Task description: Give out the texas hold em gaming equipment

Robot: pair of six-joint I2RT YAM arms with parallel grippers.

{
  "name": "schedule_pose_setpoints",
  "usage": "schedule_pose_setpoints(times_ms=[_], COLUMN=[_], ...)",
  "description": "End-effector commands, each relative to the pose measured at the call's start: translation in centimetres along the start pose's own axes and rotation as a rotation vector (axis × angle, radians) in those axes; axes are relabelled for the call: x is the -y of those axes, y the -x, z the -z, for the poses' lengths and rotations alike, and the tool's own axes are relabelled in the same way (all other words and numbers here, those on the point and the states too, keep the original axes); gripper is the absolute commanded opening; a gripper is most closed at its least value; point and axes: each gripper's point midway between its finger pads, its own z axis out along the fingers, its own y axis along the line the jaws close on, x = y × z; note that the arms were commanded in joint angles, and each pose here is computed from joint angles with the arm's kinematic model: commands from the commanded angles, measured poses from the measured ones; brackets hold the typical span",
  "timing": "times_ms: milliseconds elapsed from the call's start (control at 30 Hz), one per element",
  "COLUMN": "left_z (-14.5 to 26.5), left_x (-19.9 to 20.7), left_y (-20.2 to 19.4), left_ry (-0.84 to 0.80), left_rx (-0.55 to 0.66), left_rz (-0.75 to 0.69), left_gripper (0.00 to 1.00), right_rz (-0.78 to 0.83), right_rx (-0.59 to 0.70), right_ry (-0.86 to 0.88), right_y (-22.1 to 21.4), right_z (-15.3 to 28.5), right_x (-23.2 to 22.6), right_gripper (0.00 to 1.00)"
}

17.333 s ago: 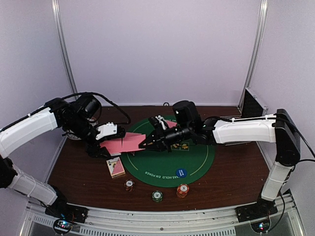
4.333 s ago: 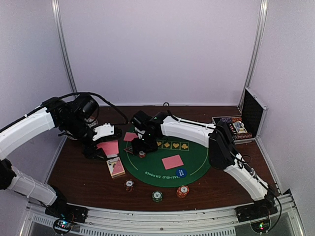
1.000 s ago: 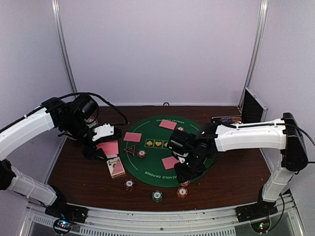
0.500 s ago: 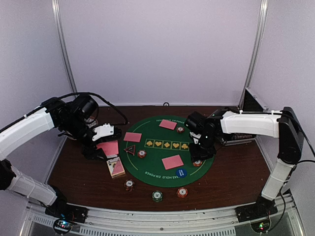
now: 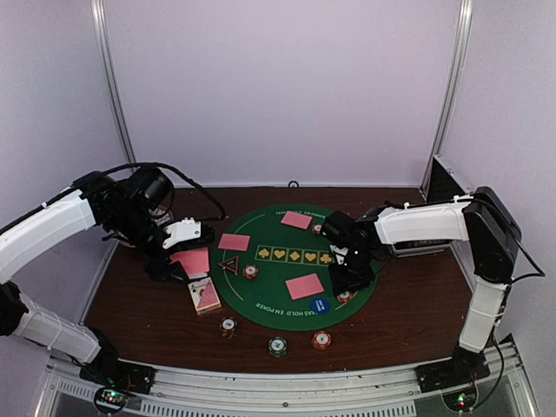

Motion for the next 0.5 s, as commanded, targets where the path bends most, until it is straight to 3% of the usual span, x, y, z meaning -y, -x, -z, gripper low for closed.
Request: schedule_pose_setpoints(times_ms=[0, 100, 233, 467], left_z=[0.7, 0.8, 0.7, 0.6], left_x=[-0.3, -0.2, -0.2, -0.3], left_y=[1.2, 1.1, 0.9, 0.8], left_ry=[0.01, 0.016, 0.017, 0.017], left_rx=[0.042, 0.041, 0.037, 0.031], left_rz=[-0.011, -0.012, -0.013, -0.002], left_gripper=[0.0, 0.0, 0.0, 0.0], right_rz=[0.005, 0.005, 0.007, 0.079], right_rx=[0.012, 0.002, 0.036, 0.184], right_ry=[0.003, -0.002, -0.02, 0.013], right_y=[0.9, 0.7, 1.0, 1.4], right_z=[-0.7, -0.7, 1.2, 7.7], right_x=[-0.1, 0.0, 0.4, -2.4], right_gripper=[0.36, 0.56, 0.71, 0.78])
